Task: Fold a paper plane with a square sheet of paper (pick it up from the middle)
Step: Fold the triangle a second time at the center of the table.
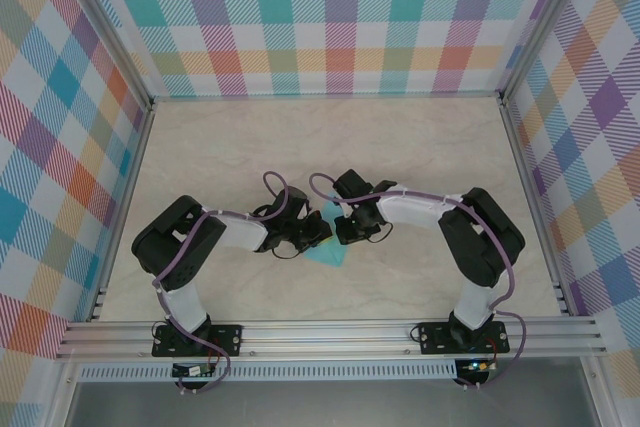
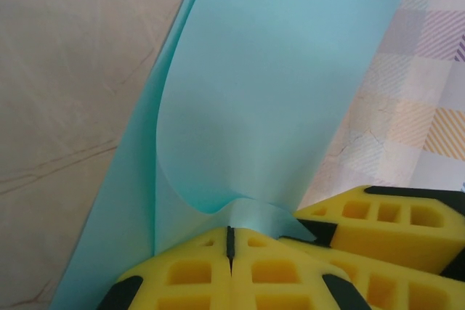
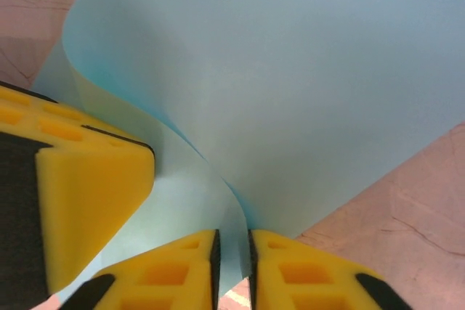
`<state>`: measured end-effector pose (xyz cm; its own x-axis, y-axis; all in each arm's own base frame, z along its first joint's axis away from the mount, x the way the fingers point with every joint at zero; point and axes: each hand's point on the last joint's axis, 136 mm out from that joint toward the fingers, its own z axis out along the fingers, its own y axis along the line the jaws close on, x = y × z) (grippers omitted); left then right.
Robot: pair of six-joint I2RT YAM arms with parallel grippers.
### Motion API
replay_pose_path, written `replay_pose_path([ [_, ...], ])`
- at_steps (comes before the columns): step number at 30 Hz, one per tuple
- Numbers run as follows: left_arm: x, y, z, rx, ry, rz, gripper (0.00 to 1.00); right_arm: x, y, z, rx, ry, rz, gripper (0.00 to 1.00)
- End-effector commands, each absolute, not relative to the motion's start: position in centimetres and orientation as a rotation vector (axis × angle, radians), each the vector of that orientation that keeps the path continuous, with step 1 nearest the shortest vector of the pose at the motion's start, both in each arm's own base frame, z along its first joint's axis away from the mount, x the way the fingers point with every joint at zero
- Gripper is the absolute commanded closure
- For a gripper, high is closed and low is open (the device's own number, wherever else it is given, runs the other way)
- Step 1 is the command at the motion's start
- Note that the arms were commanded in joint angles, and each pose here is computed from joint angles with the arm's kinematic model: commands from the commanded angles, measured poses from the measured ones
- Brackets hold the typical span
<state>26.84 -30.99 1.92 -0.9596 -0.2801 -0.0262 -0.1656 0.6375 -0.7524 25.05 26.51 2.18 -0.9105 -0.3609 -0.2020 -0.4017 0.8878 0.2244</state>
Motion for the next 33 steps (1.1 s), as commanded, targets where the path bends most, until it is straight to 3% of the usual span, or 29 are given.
replay_pose_path([
  [1,24.9,-29.5,-0.8,-0.394,2.812,-1.099,1.0,25.8,26.3,5.7,-0.53,2.842,0.393,0.7],
  [3,25.0,-29.6,-0.7,-0.386,2.811,-1.104,1.0,25.4,25.5,6.4,-0.496,2.84,0.386,0.61],
  [7,25.0,-29.7,-0.6,-0.374,2.814,-1.099,1.0,23.7,25.1,7.1,-0.385,2.861,0.495,0.59],
  [9,25.0,-29.8,-0.6,-0.371,2.814,-1.102,1.0,22.4,26.7,7.6,-0.335,2.848,0.705,0.62],
  [12,25.0,-29.9,-0.5,-0.366,2.813,-1.102,1.0,20.6,29.3,8.2,-0.255,2.824,1.034,0.79],
  [15,24.9,-30.0,-0.5,-0.357,2.816,-1.104,1.0,19.9,30.5,8.1,-0.203,2.825,1.148,0.91],
  [33,24.8,-30.3,-0.4,-0.337,2.827,-1.104,1.0,20.2,31.4,3.7,-0.131,2.967,1.074,0.94],
])
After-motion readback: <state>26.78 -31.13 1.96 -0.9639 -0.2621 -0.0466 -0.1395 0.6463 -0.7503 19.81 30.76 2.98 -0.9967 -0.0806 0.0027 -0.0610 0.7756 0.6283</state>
